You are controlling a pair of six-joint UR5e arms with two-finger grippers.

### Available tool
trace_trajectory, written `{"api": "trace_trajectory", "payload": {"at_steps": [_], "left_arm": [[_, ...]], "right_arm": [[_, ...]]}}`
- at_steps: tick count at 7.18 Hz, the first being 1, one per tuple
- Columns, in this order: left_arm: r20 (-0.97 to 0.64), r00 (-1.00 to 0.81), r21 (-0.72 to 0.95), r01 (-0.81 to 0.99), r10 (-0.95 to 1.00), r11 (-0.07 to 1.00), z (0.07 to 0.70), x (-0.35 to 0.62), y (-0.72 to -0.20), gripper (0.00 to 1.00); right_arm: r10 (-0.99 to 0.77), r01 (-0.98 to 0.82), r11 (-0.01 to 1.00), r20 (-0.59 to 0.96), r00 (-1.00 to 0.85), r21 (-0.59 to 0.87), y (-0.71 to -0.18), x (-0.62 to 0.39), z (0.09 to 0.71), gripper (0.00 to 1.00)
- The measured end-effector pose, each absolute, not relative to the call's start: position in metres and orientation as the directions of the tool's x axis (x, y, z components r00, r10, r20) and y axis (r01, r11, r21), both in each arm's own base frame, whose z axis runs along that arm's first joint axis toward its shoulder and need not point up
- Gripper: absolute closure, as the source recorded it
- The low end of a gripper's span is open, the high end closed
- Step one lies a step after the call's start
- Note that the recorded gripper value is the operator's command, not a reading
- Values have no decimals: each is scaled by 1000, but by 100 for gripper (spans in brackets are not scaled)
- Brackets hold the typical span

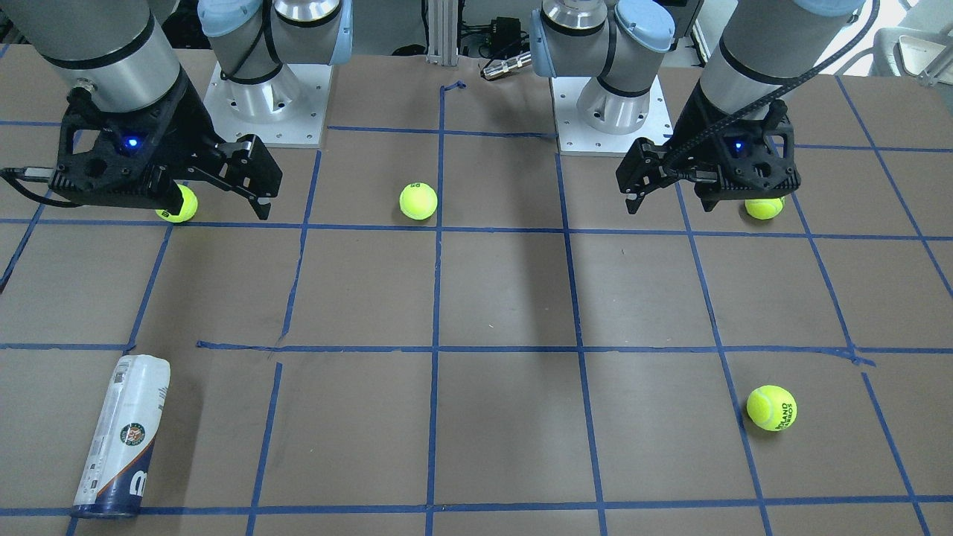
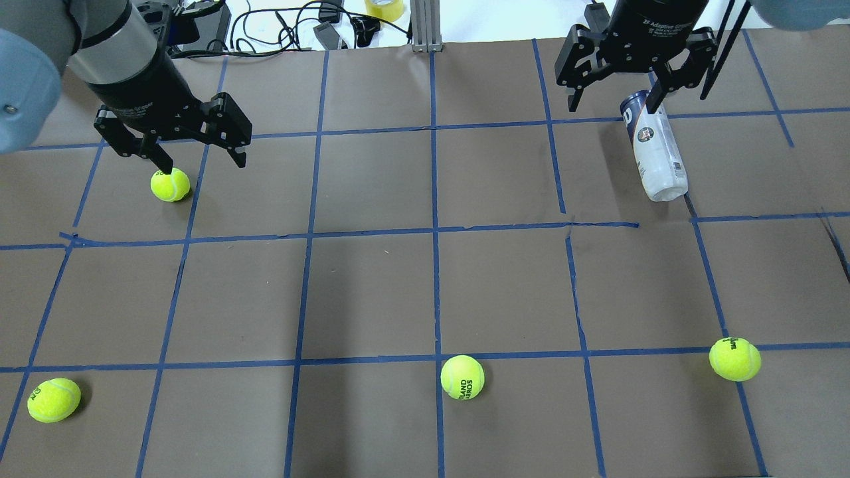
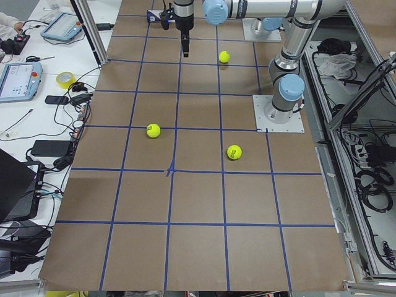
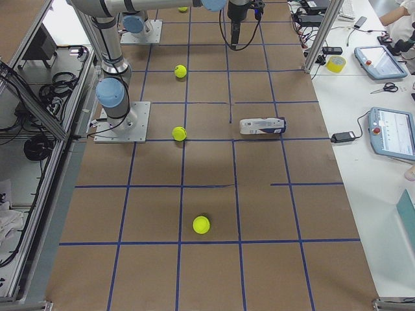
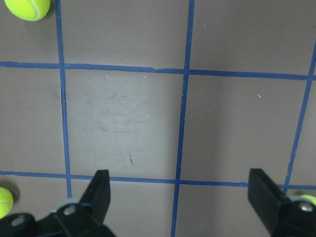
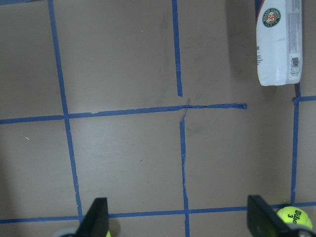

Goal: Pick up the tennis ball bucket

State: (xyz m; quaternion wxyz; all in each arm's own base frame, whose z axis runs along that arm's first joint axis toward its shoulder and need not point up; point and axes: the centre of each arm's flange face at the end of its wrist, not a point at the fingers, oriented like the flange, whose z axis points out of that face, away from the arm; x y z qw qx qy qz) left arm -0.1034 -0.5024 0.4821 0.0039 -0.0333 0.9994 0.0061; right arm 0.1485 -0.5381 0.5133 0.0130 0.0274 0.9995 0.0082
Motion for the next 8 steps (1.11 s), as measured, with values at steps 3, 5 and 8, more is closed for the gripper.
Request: {"api": "trace_trajectory", "payload": {"at_steps": [3, 5, 8], "left_arm": [[-8, -998, 13, -67, -67, 998, 482, -103, -503, 0], [-8, -998, 12, -67, -67, 998, 482, -103, -503, 0], [-8, -998, 14, -68, -68, 998, 481, -103, -503, 0]], "right_arm": [[41, 40, 999, -19, -999, 18, -539, 148, 512, 0], [36, 36, 999, -16, -999, 22, -539, 148, 511, 0], [34, 34, 999, -14, -999, 34, -542, 147, 504, 0]]}}
